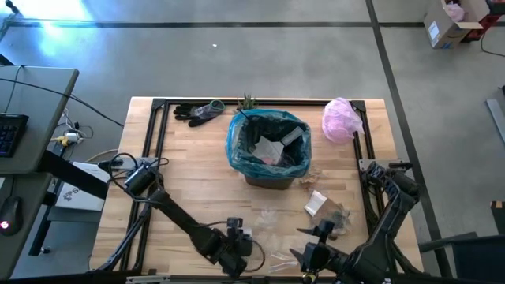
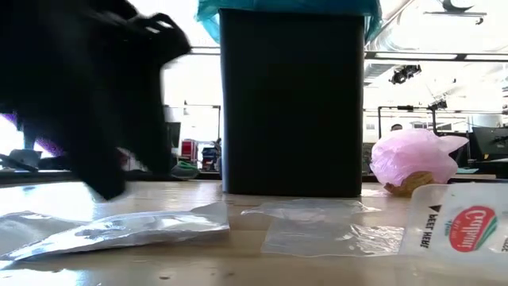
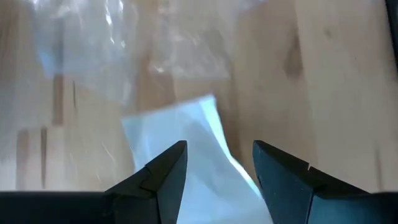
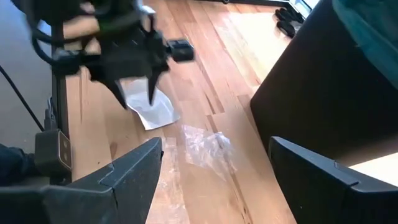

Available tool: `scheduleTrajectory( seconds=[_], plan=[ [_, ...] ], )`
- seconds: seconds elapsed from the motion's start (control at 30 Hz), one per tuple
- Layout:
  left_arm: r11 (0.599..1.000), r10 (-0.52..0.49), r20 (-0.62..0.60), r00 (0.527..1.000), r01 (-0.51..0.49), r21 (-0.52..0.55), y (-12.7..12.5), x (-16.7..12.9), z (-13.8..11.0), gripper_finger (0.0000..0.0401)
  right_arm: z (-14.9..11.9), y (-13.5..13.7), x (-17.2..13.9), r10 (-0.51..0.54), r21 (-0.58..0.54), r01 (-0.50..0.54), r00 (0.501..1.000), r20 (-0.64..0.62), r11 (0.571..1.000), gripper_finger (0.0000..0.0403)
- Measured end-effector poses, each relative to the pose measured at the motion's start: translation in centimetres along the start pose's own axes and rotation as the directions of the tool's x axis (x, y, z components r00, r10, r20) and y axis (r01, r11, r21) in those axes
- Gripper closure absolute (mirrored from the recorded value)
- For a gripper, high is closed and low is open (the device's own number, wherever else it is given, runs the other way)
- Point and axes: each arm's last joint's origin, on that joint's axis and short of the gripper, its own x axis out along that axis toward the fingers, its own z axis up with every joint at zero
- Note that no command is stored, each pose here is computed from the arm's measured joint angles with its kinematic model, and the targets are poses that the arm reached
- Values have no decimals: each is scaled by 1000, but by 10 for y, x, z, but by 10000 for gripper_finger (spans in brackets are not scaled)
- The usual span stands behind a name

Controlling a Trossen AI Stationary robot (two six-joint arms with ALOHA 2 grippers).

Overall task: Place trash/remove bag and relplace
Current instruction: Put the white paper into the trash bin

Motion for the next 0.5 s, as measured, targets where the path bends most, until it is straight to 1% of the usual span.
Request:
scheduleTrajectory(
  seconds=[0.1, 0.2, 0.3, 0.37, 0.5],
  plan=[
    [1000, 12, -6, 1000, -12, -13, -10, -5, -8, 236, -3, 3, 3, -1, -13, 1, 1000, -17, 1000, 119],
    [998, 29, 10, 1000, -28, -56, -19, -11, -15, 236, -4, 4, 3, 1, -10, -1, 1000, -23, 1000, 119],
    [992, 92, 63, 994, -86, -95, -28, -16, -21, 236, -3, 3, 3, -5, -10, 5, 1000, -8, 1000, 119],
    [987, 133, 80, 988, -124, -98, -33, -21, -28, 236, -2, 3, 4, -7, -6, 7, 1000, -10, 1000, 119],
    [979, 186, 36, 982, -182, -95, -38, -27, -43, 235, -4, 7, 11, 5, 20, -5, 1000, -4, 1000, 119]
  ],
)
